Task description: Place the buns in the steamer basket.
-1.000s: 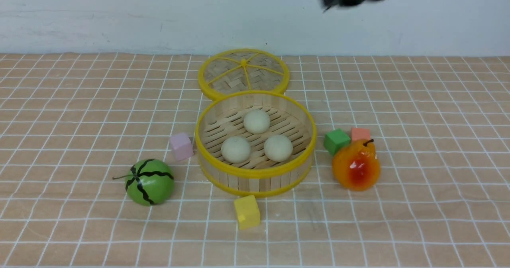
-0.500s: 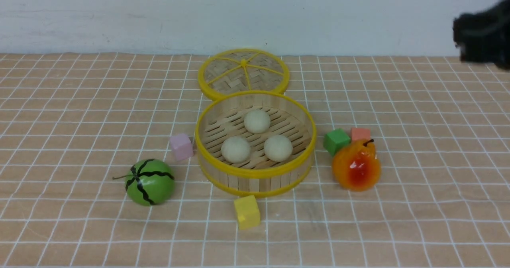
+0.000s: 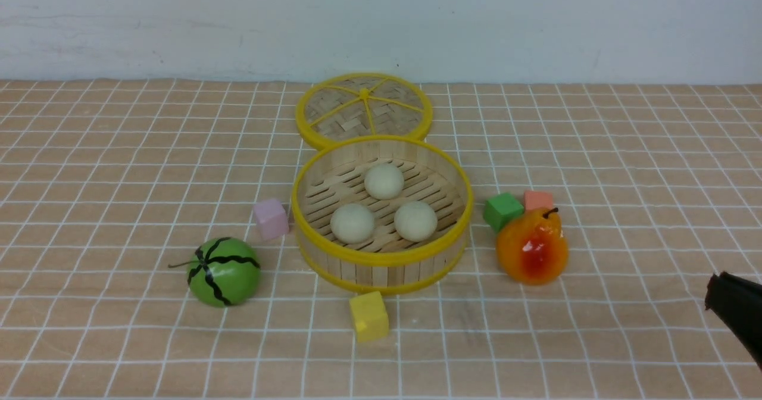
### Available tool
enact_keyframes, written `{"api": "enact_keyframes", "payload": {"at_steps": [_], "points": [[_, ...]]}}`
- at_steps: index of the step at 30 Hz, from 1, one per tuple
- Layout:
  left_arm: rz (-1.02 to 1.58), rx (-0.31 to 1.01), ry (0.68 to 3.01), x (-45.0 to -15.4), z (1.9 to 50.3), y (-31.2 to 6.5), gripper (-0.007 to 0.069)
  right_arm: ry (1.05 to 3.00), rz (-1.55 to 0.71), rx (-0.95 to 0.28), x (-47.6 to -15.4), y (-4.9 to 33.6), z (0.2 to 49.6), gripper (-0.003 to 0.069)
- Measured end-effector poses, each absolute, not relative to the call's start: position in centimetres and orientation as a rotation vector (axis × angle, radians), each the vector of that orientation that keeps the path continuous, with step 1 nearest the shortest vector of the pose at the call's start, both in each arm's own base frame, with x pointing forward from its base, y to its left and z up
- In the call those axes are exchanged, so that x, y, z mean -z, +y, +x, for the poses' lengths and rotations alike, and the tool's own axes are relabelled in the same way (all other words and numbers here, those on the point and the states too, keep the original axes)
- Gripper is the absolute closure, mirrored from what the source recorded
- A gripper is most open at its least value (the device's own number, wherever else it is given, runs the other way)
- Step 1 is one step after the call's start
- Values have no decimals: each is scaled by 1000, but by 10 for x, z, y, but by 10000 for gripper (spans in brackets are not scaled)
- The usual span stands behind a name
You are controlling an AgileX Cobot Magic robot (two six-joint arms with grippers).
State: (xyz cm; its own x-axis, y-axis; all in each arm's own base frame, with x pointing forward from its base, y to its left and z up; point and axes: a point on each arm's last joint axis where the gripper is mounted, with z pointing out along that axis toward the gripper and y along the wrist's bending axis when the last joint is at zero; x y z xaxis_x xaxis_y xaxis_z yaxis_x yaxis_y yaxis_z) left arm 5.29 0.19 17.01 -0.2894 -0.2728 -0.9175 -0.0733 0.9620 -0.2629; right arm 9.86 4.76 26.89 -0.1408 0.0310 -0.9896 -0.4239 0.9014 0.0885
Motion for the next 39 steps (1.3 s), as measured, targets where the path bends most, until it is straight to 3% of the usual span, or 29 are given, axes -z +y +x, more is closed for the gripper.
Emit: {"api": "enact_keyframes", "payload": {"at_steps": [26,33,39], "points": [[-253,198,1862,-170,53,2,398,1639,-279,-431,-272,46,94,660],[-253,198,1862,-170,53,2,393,1655,-280,-429,-250,41,89,659],[-253,198,1862,-170,53,2,389,1645,-101,-269,-239,20,83,656]]}}
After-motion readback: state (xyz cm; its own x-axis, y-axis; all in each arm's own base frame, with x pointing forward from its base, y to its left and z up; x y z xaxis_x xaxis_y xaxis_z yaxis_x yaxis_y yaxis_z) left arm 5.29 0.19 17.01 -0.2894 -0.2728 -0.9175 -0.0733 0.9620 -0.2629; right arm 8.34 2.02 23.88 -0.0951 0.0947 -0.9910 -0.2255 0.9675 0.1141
